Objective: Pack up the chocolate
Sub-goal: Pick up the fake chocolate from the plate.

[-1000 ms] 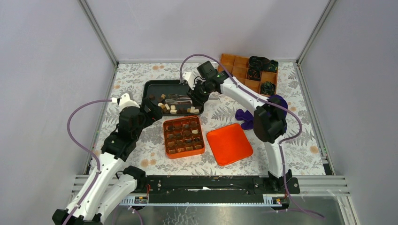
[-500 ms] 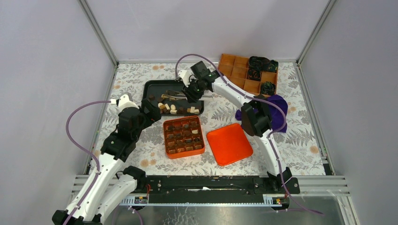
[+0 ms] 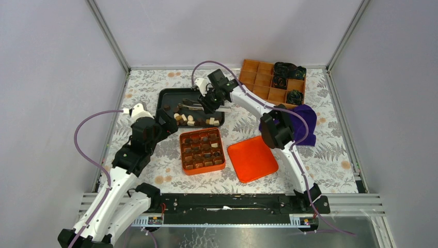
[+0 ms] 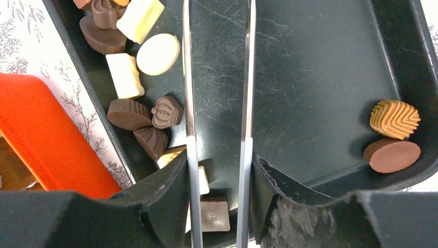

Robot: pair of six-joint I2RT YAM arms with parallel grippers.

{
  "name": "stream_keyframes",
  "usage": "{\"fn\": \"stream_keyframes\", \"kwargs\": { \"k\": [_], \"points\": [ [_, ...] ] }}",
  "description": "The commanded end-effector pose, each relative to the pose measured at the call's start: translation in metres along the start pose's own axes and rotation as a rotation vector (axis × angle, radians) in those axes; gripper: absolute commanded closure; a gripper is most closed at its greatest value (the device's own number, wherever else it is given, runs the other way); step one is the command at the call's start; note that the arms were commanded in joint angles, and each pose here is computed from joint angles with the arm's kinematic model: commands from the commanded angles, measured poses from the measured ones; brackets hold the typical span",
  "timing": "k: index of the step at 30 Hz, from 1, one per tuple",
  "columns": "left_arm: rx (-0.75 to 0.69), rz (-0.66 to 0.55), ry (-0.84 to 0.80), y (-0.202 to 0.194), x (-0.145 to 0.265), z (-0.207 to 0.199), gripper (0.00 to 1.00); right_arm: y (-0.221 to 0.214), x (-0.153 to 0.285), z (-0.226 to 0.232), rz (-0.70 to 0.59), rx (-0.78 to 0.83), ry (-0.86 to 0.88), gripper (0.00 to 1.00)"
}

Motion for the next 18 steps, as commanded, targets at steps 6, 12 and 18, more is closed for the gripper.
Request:
{"fn": "stream_keyframes", "kwargs": {
  "k": [6,12,18],
  "points": [
    [-0.004,-0.038,0.017,0.016,0.005,0.001,0.01,0.044,-0.007,0.008,-0.131,0.044,0.001,0.52],
    [-0.005,-0.032,0.019,0.018,0.003,-0.001,0.01,0.042,-0.013,0.005,-0.128,0.042,-0.009,0.56],
    [-0.003,-0.030,0.017,0.019,0.002,-0.003,0.01,0.051,-0.003,0.006,-0.153,0.059,-0.021,0.70]
  ]
}}
Point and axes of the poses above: each gripper's point midway between its finger pads, its own x axis back along the fingers, its own z axis along the line the jaws close on, y = z × x, the point moved 2 cm from there along x, back along the fingers, and after that the axes turned 9 degrees about -x, right-handed, at the moved point
